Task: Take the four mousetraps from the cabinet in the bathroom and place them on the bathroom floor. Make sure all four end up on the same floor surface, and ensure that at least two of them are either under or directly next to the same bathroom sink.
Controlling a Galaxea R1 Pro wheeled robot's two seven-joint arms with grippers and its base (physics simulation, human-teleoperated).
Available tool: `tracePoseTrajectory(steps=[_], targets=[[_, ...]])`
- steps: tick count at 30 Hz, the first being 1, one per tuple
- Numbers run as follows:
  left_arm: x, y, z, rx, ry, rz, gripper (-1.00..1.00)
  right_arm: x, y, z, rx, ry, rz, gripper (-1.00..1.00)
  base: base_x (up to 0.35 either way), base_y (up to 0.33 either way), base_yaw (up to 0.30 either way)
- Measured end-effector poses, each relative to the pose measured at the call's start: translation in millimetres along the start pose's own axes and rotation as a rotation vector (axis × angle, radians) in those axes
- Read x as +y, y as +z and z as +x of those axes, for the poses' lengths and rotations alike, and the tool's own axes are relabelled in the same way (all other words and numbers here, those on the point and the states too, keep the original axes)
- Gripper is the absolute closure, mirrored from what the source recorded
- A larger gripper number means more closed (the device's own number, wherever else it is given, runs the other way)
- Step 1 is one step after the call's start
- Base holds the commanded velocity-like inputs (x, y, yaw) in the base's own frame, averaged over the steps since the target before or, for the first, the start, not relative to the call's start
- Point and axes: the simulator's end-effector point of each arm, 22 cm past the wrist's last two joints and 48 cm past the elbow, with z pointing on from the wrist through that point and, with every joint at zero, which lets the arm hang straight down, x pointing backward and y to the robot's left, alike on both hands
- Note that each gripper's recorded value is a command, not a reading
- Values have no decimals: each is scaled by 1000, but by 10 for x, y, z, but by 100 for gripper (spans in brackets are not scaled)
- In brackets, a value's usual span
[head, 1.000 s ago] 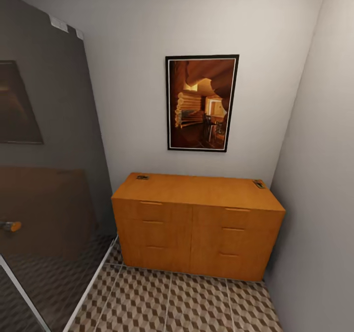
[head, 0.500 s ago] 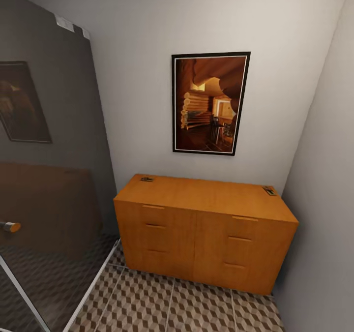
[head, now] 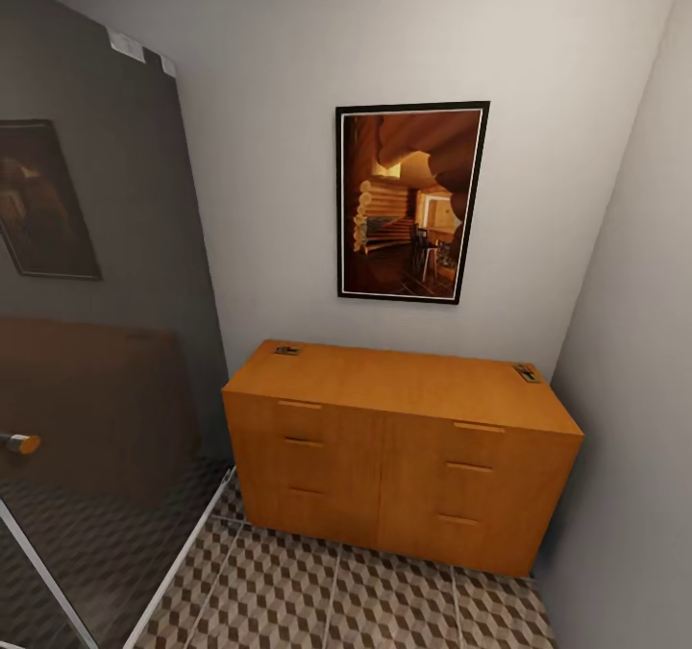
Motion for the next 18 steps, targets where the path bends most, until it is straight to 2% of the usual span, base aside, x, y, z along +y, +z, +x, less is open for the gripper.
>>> tracePoseTrajectory(steps=[12, 18], targets=[[-5, -1, 1, 0, 0, 1, -100, 16, 0, -17, -9, -21, -12, -100, 0, -2, 0], [3, 0, 0, 0, 0, 0, -100, 10, -1, -19, -9, -17, -7, -100, 28, -96, 0]])
